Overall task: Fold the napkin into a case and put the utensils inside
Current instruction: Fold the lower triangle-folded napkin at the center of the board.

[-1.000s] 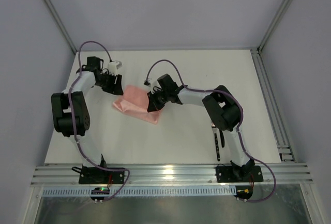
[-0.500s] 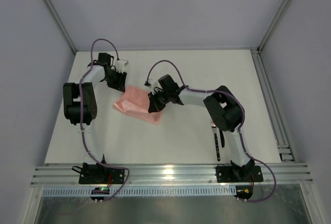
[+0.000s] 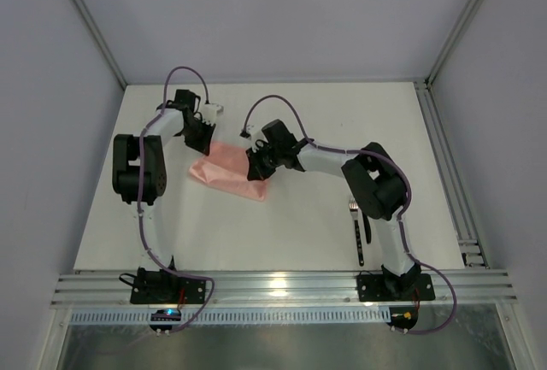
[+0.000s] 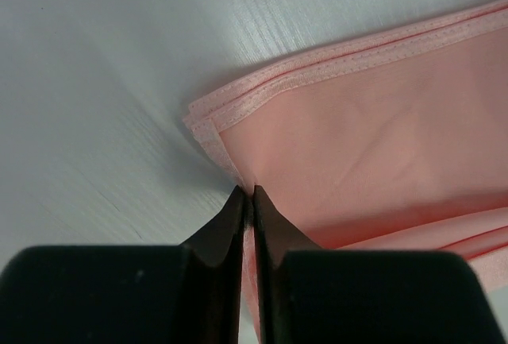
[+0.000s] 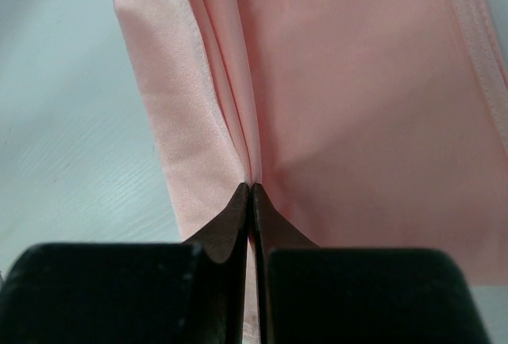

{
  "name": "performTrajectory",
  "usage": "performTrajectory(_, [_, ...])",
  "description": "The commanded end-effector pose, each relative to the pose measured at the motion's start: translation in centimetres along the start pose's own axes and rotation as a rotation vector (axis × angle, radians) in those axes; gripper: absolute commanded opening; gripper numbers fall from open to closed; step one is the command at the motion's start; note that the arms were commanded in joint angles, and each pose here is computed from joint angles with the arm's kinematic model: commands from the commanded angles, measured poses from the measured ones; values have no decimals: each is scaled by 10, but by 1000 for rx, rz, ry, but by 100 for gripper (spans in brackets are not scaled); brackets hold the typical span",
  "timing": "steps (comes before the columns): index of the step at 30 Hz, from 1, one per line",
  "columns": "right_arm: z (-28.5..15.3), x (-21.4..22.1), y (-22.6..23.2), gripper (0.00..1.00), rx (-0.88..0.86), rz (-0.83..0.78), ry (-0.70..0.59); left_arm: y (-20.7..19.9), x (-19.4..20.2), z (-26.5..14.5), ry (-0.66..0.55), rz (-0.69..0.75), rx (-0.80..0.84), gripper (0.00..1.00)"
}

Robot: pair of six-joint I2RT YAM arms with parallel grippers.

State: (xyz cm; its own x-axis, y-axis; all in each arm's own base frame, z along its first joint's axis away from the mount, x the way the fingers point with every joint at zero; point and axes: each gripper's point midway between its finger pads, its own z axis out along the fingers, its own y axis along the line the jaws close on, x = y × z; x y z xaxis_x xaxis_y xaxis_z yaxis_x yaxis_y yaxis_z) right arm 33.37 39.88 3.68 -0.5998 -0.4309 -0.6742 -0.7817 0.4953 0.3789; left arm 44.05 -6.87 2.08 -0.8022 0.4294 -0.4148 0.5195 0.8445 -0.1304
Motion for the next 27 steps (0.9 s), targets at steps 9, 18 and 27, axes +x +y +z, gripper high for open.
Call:
performTrajectory(9, [-14, -43, -6, 4, 62, -45, -69, 0, 17, 7, 52, 34, 2, 4])
performTrajectory(18, [5, -19, -22, 4, 84, -17, 0, 2, 2, -10, -3, 43, -37, 13])
performTrajectory(27, [11, -7, -31, 4, 114, 14, 19, 6, -8, -28, -37, 42, -72, 19])
